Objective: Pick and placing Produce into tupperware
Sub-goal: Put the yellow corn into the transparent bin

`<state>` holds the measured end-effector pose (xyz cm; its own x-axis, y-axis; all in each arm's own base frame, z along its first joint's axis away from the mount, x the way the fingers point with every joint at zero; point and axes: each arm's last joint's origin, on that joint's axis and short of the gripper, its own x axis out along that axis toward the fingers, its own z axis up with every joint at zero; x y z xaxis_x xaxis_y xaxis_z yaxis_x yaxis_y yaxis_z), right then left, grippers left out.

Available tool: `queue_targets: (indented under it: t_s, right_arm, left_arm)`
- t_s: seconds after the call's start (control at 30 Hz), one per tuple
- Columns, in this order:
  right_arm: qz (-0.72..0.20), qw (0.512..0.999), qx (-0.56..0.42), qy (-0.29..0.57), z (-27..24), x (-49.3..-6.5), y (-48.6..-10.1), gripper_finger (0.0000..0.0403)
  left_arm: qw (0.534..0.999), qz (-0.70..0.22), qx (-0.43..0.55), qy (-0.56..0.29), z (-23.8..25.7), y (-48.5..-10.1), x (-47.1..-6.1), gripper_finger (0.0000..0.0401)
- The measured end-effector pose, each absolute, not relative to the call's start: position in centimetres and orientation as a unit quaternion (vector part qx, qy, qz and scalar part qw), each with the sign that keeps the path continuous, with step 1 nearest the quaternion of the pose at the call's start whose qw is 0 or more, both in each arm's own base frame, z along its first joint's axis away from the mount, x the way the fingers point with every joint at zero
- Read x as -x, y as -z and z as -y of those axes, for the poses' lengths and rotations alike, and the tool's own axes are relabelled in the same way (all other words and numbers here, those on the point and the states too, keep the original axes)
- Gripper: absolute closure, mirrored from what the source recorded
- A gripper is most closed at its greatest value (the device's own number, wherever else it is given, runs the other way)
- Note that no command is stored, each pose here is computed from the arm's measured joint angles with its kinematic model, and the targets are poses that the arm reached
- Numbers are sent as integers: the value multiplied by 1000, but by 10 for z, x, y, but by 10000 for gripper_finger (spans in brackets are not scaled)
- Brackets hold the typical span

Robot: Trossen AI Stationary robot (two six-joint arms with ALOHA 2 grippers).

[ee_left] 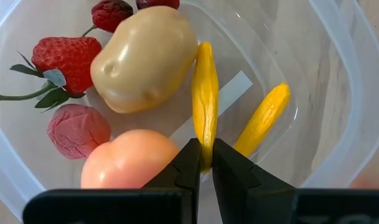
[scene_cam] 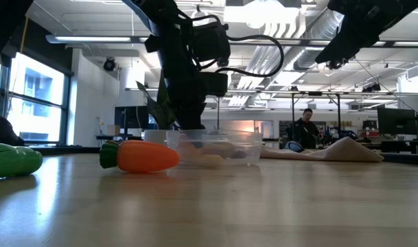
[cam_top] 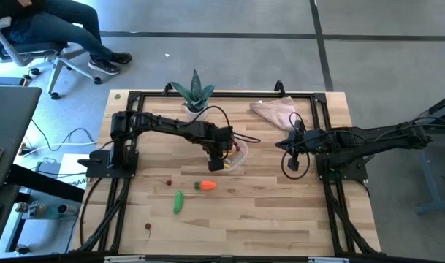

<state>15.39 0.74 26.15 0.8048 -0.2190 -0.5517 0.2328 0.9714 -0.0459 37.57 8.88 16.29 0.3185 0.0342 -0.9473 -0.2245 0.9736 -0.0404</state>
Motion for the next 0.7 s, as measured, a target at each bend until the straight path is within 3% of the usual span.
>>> queue_targets:
  t_s: [0.7]
  right_arm:
    - [-289,950,-12,119,-7,-154,-262,402]
  left_arm:
    - [807,-579,87,-82,-88,-163,-375,375]
